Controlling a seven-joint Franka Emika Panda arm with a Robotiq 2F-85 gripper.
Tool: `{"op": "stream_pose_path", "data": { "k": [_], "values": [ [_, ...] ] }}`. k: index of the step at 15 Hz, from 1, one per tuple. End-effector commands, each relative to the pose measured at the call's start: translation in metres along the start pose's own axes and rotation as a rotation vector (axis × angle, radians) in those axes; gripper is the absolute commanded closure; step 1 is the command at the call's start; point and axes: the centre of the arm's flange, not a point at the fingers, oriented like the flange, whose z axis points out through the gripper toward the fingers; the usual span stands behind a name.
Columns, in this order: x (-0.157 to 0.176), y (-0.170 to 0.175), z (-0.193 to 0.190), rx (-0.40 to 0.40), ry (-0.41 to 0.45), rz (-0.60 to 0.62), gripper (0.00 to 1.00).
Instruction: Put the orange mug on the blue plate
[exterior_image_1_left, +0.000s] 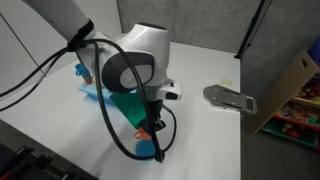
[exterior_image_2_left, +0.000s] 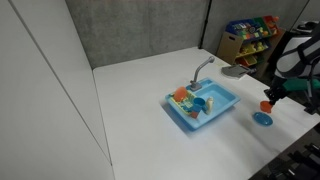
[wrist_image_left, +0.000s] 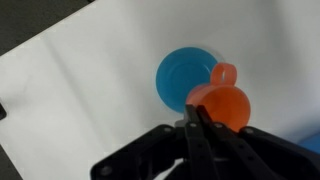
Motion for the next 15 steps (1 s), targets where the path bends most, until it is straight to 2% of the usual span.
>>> {"op": "stream_pose_path", "data": {
  "k": [1,7,15],
  "values": [
    [-0.003,0.007,0.016,-0.005,0.021,-0.001,0.98],
    [-0.006,0.017,0.04,0.011,0.005,0.003,0.98],
    [-0.01,0.024,0.052,0.026,-0.016,0.006,0.98]
  ]
}}
